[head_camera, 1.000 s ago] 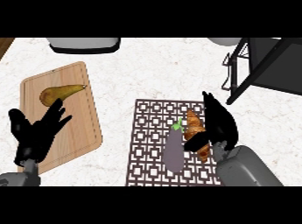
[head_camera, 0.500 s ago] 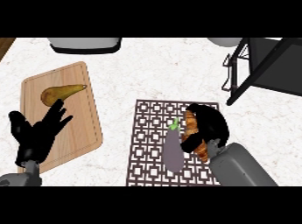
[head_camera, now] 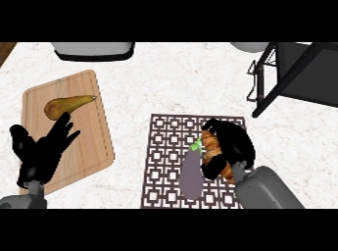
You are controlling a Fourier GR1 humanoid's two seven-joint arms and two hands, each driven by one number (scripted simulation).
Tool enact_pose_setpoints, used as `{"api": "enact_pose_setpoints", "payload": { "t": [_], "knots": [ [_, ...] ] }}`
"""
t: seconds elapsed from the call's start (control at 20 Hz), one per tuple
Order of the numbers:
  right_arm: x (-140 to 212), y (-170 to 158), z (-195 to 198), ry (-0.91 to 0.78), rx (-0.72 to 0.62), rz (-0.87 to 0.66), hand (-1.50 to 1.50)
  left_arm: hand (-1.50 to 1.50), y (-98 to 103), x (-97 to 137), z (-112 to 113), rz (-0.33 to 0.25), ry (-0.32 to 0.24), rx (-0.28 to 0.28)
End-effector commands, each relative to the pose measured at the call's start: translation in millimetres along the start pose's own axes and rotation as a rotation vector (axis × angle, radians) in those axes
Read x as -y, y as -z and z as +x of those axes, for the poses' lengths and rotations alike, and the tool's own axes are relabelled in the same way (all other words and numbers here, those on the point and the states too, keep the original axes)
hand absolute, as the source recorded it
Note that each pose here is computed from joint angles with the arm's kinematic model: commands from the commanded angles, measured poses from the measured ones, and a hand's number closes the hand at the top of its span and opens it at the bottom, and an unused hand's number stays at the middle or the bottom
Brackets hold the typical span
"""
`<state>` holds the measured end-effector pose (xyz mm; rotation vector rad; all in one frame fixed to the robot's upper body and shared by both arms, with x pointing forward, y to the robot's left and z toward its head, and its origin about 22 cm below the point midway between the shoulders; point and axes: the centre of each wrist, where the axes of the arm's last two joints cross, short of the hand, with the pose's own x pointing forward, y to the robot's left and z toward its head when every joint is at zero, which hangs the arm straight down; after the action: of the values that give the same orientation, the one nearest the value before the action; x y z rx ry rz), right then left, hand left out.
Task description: Pick the croissant from the placemat and place it in the tiered shelf
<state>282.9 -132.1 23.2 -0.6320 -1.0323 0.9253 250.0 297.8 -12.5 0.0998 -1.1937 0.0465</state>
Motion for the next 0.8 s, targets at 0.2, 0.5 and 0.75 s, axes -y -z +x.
{"api": "enact_pose_setpoints", "payload": {
  "t": [0.2, 0.5, 0.75],
  "knots": [
    [46.3, -32.4, -45.8, 0.036, 0.062, 0.019, 1.50, 0.00, 14.5, 3.5, -4.0, 0.008, 0.000, -0.078],
    [94.9, -80.9, -10.3, 0.088, 0.182, -0.220, 1.50, 0.00, 6.0, -14.6, -15.5, 0.027, 0.005, -0.095],
    [136.8, -135.8, 12.2, 0.129, 0.214, -0.453, 1.50, 0.00, 2.2, -5.4, -15.8, 0.010, -0.010, -0.091]
  ]
}}
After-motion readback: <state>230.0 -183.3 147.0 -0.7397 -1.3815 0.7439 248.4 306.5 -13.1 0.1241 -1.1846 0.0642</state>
